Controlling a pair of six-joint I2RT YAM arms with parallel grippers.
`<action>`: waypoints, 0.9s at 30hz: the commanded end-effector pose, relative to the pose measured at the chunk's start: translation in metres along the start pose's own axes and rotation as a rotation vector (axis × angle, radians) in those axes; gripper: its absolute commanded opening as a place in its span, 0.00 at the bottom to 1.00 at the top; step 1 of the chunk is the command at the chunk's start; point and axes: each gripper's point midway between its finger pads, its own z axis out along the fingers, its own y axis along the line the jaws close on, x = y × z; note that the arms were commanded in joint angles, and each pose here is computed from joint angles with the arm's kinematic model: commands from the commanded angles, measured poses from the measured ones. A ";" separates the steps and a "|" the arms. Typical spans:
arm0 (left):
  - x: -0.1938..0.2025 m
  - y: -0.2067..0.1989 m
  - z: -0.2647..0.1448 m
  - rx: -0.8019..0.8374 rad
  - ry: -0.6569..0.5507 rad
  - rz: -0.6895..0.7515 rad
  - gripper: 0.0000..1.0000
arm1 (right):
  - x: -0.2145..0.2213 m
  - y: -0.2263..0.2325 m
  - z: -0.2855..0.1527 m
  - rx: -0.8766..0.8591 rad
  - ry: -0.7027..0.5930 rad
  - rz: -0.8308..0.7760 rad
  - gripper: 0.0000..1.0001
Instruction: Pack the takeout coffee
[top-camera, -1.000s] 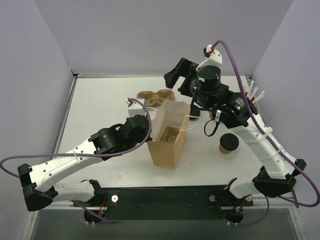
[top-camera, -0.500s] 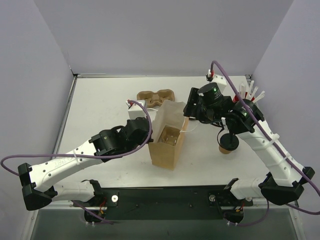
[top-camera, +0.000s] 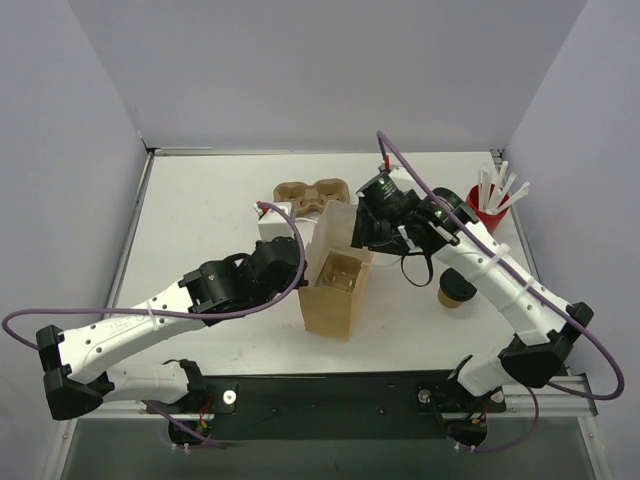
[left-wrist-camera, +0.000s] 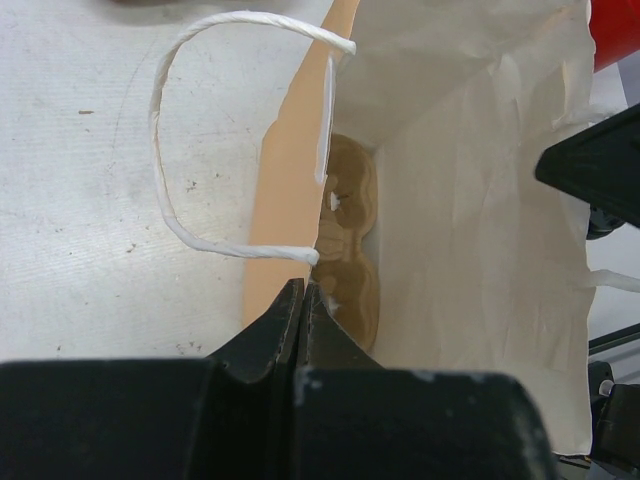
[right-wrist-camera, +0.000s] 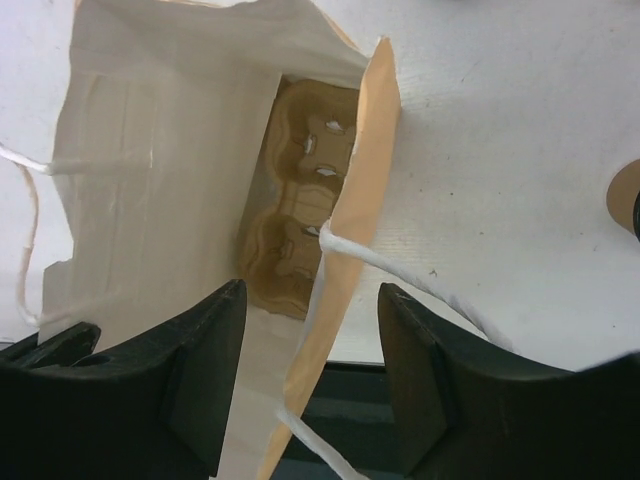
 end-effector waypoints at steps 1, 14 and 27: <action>-0.014 -0.012 -0.005 0.033 -0.037 -0.051 0.00 | 0.011 -0.004 0.015 0.071 0.041 -0.020 0.50; -0.044 -0.019 -0.023 0.084 -0.062 0.068 0.40 | 0.008 -0.007 0.029 0.112 0.042 -0.113 0.08; -0.060 -0.017 0.005 0.064 0.095 0.251 0.42 | 0.006 -0.004 0.033 0.105 0.055 -0.152 0.04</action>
